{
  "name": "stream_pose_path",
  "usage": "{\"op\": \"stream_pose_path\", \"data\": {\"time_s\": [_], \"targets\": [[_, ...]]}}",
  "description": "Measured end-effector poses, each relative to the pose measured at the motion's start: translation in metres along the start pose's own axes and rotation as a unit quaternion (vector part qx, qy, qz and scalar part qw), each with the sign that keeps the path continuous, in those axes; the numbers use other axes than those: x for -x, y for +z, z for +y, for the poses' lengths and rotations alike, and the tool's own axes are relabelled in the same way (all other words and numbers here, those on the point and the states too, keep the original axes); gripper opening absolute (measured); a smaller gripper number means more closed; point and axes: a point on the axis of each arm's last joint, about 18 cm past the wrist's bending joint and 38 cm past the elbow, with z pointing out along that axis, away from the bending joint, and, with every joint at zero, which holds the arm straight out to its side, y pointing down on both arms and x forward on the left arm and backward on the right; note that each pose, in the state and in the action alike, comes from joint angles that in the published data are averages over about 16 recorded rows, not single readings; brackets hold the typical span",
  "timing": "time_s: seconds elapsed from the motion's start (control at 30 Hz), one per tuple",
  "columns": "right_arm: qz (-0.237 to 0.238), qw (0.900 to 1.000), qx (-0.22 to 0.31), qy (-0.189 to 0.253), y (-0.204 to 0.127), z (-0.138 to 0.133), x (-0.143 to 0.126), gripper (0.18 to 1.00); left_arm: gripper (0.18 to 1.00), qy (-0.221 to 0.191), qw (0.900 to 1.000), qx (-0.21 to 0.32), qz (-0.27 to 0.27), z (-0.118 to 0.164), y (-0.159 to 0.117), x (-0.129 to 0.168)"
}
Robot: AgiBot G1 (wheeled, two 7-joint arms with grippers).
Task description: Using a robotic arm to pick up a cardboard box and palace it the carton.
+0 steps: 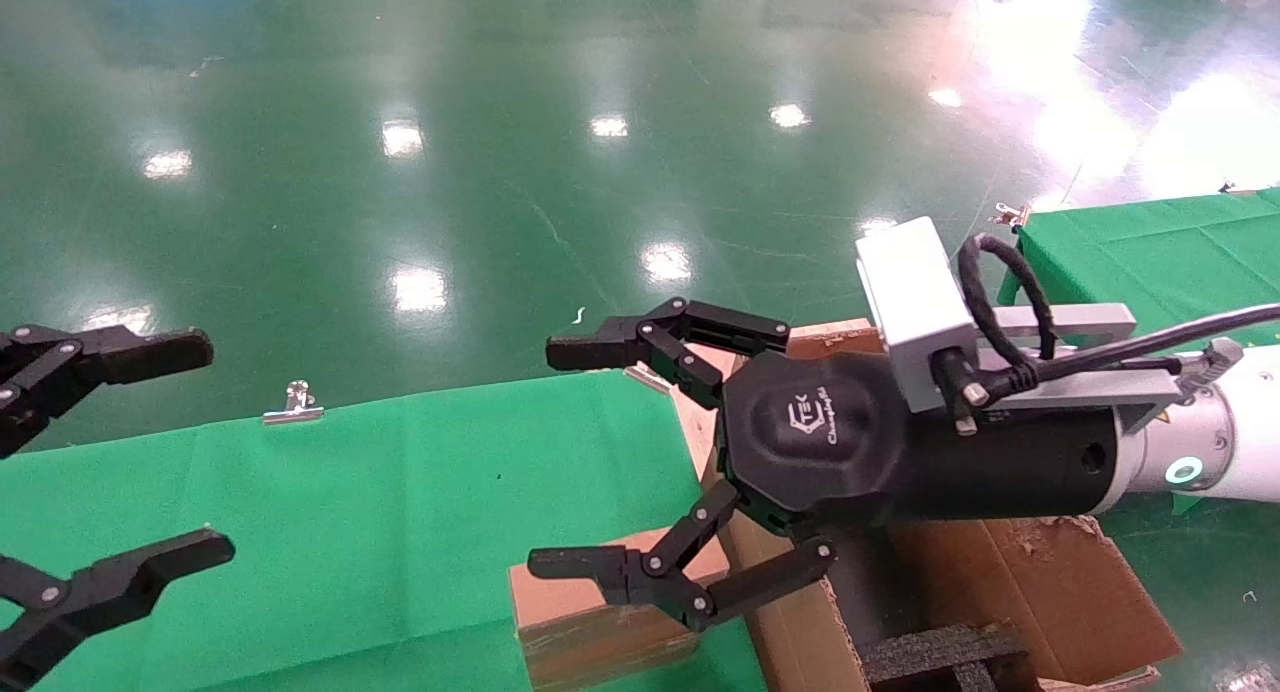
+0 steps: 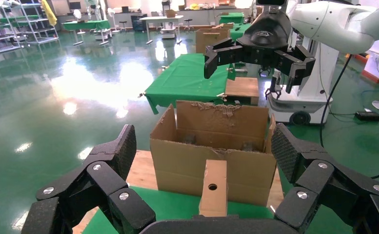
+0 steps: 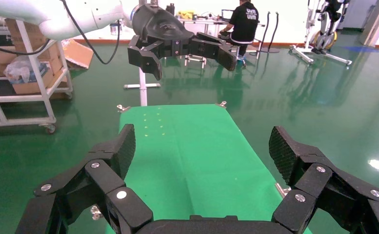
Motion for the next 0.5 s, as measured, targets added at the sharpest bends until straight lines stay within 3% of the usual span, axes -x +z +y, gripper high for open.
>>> {"op": "stream_pose_path", "data": {"time_s": [0.27, 0.5], "targets": [[-0.001, 1.000, 0.007, 0.001, 0.001, 0.003, 0.000, 1.001, 0.986, 0.000, 1.0000, 0.000, 0.000, 0.000, 0.000, 0.000], [-0.007, 0.999, 0.053, 0.002, 0.009, 0.015, -0.005, 1.001, 0.940, 0.000, 1.0000, 0.000, 0.000, 0.000, 0.000, 0.000]]}}
